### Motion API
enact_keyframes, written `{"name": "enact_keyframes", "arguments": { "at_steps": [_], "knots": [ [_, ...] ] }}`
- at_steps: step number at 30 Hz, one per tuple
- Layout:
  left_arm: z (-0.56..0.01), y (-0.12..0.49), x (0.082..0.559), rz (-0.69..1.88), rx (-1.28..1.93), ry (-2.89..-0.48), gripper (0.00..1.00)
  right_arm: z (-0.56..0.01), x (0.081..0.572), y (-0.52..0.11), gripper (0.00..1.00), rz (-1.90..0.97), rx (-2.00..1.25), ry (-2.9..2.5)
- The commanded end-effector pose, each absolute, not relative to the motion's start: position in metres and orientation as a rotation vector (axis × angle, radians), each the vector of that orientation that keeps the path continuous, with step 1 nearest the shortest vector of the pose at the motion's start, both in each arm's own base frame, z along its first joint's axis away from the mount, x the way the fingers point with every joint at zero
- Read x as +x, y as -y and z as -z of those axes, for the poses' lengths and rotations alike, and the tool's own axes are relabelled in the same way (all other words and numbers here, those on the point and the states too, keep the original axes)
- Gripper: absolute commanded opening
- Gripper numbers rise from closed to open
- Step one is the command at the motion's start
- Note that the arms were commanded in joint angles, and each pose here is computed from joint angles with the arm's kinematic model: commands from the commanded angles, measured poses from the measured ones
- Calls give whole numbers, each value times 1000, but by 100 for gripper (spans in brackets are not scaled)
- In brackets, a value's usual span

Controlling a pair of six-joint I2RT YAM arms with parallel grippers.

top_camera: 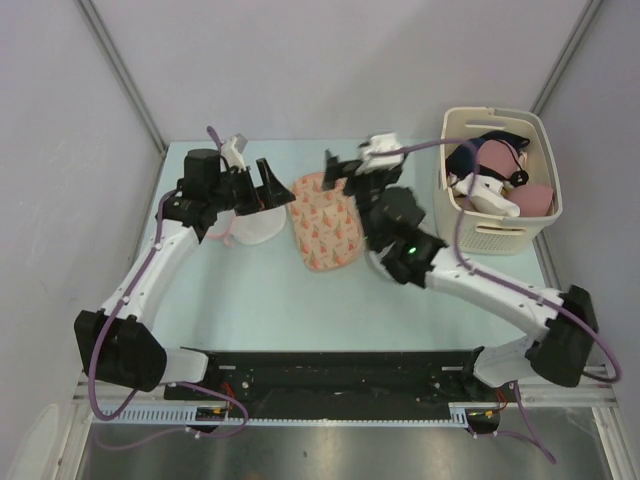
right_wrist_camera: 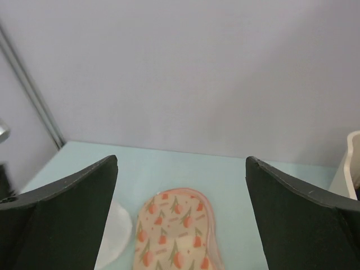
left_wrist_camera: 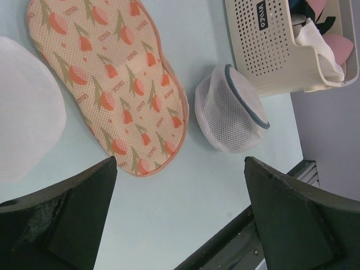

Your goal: Unzip the laundry bag and remove the bra

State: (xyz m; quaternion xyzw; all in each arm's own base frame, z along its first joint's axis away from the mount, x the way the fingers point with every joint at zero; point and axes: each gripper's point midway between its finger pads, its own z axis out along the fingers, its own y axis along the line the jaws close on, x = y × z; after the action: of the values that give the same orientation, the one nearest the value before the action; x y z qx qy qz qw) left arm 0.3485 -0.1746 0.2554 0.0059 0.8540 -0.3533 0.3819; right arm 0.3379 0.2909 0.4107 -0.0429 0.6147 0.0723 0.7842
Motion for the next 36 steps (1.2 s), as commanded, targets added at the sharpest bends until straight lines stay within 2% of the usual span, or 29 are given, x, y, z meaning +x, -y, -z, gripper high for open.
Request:
{"name": "enact_keyframes", "arguments": {
  "at_steps": [1, 7, 9, 11, 15, 20, 23, 25, 26, 27, 28, 29, 31, 36],
  "knots": [
    [-276, 179, 347, 938, 67, -2120, 100, -396, 352, -273, 100, -612, -24, -1520],
    [-271, 186, 341, 973, 92, -2136, 100, -304, 366, -208, 98, -337, -19, -1866],
    [-267, 194, 335, 977, 131, -2148, 100, -259, 365, -174, 98, -135, -39, -2014],
    [-263, 206, 328, 973, 181, -2164, 100, -223, 358, -152, 97, 31, -69, -2128],
    [-244, 221, 317, 951, 247, -2223, 100, -162, 336, -133, 97, 189, -201, -2280],
    [-235, 222, 314, 958, 250, -2245, 100, -128, 333, -122, 96, 259, -231, -2328],
    [-236, 224, 312, 972, 260, -2245, 100, -116, 343, -115, 91, 299, -167, -2321],
    [-235, 223, 310, 972, 261, -2249, 100, -110, 351, -112, 76, 312, -125, -2316],
    [-234, 224, 309, 975, 264, -2249, 100, -109, 352, -113, 61, 305, -126, -2317],
    [-233, 224, 309, 975, 264, -2249, 100, -109, 353, -120, 25, 279, -133, -2310],
    [-233, 224, 308, 976, 265, -2250, 100, -112, 352, -126, 4, 252, -116, -2302],
    [-231, 223, 308, 974, 264, -2255, 100, -116, 351, -131, 0, 229, -98, -2290],
    [-231, 222, 309, 961, 264, -2252, 100, -134, 343, -149, 0, 139, -53, -2249],
    [-229, 222, 315, 942, 263, -2264, 100, -164, 323, -166, 0, -40, 457, -2193]
  ]
}}
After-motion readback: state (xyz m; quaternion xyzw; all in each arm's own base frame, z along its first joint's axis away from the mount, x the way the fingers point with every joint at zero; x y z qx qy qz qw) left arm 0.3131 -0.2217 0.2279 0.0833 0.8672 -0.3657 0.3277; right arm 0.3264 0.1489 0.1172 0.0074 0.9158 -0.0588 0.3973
